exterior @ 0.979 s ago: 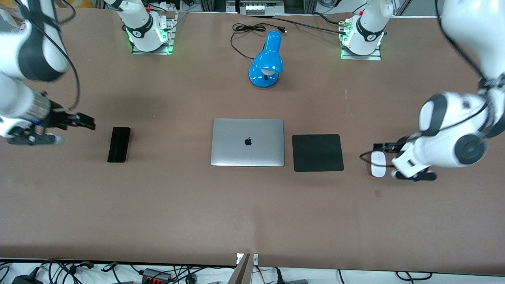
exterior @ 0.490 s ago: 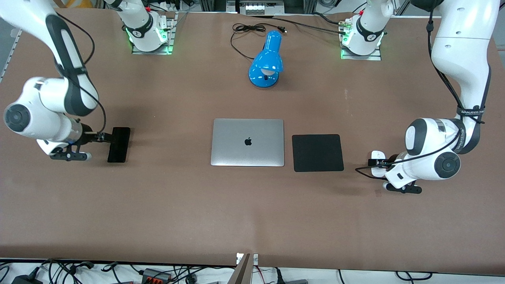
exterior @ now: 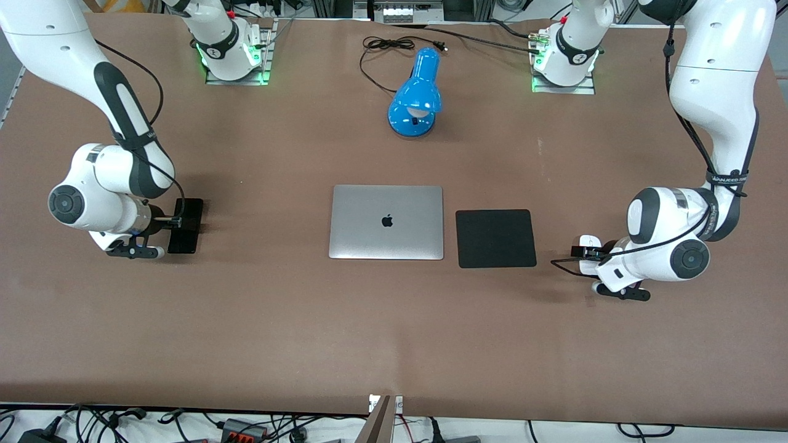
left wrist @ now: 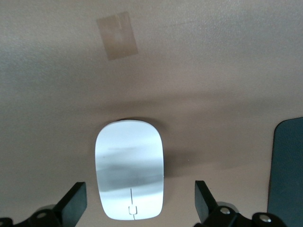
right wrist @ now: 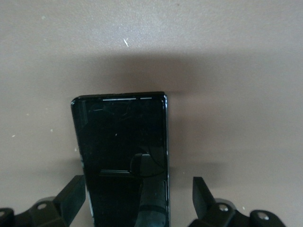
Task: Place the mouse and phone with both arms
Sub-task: 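Grasp the black phone with the right gripper while the left gripper grasps the mouse, then carry the phone toward the laptop while the left gripper carries the mouse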
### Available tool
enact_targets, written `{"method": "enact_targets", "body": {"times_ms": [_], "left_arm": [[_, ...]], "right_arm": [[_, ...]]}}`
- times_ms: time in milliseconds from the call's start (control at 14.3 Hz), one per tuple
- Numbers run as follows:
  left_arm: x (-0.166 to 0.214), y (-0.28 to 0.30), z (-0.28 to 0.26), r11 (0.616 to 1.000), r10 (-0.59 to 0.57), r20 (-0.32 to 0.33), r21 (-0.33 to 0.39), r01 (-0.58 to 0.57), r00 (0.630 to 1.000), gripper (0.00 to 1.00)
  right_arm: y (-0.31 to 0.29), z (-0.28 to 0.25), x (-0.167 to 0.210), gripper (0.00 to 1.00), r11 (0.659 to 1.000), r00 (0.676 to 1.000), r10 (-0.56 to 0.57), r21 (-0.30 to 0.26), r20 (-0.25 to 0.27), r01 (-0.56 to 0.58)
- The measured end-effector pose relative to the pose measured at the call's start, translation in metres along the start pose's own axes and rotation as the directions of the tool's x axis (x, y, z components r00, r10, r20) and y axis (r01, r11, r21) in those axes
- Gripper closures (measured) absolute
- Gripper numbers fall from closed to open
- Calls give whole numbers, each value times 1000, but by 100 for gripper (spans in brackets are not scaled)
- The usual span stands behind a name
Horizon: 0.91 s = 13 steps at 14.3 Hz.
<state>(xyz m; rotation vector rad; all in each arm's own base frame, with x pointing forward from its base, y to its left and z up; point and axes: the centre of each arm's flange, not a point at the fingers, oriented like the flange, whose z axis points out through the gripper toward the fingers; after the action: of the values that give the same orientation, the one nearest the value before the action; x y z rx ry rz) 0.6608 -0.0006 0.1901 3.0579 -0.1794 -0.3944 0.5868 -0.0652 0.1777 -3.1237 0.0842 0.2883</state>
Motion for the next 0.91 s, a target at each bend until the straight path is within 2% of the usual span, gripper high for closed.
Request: {"method": "enact_targets", "body": {"times_ms": [559, 629, 839, 909], "left_arm": [[1, -1, 18, 1000, 3, 23, -2, -3, 1000, 0], [1, -1, 17, 1000, 4, 21, -1, -4, 1000, 7], [2, -7, 14, 1000, 23, 10, 0, -23, 1000, 38], [2, -8, 12, 999, 34, 5, 0, -34, 999, 38]], "right_arm": [[-6, 6, 0, 0, 1000, 1000, -9, 0, 5, 9], [-8, 6, 0, 0, 1000, 1000, -12, 1, 5, 12], [-10, 8, 0, 0, 1000, 1000, -16, 2, 8, 16], [-10, 8, 0, 0, 1000, 1000, -17, 2, 10, 17]]}}
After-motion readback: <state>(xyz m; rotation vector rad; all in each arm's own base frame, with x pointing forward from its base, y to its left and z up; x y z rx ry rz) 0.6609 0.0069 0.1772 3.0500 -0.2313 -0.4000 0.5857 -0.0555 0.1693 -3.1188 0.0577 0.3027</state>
